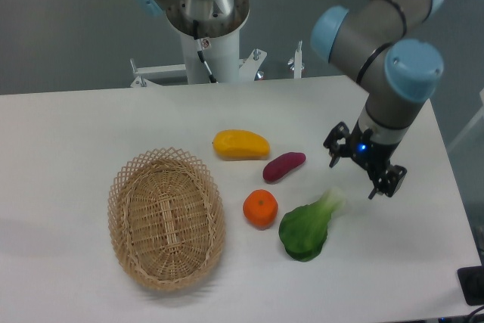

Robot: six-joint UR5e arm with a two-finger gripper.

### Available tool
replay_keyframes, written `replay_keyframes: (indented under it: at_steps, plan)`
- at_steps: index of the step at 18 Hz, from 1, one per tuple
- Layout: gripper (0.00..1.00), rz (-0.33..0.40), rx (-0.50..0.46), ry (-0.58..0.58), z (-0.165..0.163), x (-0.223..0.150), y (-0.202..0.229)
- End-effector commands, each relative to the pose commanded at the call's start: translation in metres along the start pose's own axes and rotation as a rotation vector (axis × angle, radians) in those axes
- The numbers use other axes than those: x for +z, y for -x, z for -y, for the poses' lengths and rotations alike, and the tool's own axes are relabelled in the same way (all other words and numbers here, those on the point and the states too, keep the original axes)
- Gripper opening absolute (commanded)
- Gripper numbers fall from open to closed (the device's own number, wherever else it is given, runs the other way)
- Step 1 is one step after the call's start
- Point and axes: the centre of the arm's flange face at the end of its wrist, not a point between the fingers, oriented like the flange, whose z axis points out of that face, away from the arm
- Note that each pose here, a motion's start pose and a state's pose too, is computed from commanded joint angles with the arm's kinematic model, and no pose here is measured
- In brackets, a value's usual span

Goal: Pick up the green vegetable from the table
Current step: 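Move the open gripper down over the green bok choy stem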

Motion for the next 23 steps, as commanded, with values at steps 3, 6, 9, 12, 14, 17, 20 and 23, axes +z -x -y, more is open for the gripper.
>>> replay_keyframes:
  at_steps: [3,6,9,12,14,17,20,23]
  plan:
    - [1.0,0.022,0.002,0.0,-0.007,0.021,-0.013]
    - [1.0,0.025,0.004,0.024,-0.008,0.04,-0.015]
    - [1.0,0.041,0.007,0.062,-0.007,0.051,-0.021]
    - [1.0,0.057,0.021,0.079,0.001,0.062,-0.022]
    - [1.0,0.046,0.024,0.122,-0.002,0.069,-0.031]
    - [1.0,0.041,0.026,0.125,-0.001,0.07,-0.035]
    - [1.0,0.043,0.026,0.127,-0.002,0.068,-0.035]
    - [1.0,0.033,0.03,0.13,0.002,0.077,-0.04]
